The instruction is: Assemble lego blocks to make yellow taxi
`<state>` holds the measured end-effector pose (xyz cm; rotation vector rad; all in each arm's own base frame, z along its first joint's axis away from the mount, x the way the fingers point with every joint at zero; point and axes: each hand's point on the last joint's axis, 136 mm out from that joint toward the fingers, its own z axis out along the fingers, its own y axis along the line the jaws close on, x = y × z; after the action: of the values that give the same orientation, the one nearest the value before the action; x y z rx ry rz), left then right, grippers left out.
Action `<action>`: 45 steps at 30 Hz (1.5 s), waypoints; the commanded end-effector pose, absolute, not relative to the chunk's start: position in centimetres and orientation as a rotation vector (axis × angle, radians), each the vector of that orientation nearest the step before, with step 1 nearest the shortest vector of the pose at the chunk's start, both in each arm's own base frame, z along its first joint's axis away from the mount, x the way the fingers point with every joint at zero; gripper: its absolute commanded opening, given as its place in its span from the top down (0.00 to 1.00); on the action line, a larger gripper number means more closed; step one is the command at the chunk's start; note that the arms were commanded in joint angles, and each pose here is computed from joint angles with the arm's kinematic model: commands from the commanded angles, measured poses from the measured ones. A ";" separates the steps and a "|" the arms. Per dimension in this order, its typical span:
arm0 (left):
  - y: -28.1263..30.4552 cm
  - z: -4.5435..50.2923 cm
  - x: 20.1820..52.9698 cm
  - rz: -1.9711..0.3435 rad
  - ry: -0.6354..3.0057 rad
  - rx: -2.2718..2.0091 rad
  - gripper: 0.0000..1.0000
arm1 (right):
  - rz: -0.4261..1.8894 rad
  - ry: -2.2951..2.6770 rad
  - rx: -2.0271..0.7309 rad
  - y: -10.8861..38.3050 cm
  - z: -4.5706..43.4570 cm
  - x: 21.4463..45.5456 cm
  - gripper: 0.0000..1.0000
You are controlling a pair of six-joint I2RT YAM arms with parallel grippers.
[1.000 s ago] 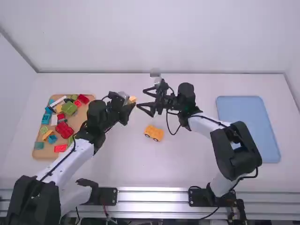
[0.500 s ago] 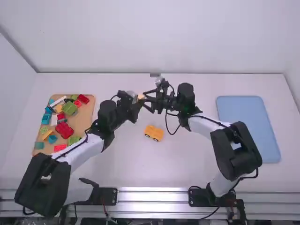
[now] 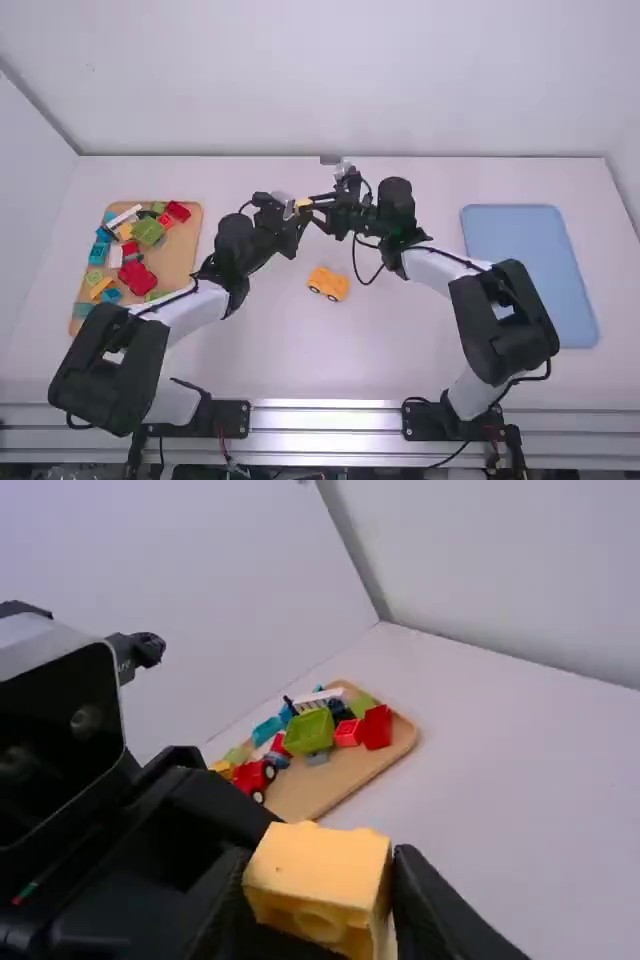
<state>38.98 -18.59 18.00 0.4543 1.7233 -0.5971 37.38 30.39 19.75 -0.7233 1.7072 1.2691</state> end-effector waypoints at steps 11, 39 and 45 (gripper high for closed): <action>-19.2 17.7 38.7 -0.631 1.729 0.465 0.83 | 1.248 1.703 -0.756 32.3 19.9 36.0 0.45; -16.3 16.1 39.6 -0.802 1.886 0.116 0.01 | 1.117 1.773 -0.849 28.5 20.7 39.8 0.93; -16.2 18.8 38.0 -0.985 1.785 0.431 0.01 | 1.134 1.710 -1.042 29.0 22.2 38.4 0.93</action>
<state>39.26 -15.30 16.27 0.2098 1.8755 -0.8650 39.18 28.37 19.66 -0.8879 1.8671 1.1460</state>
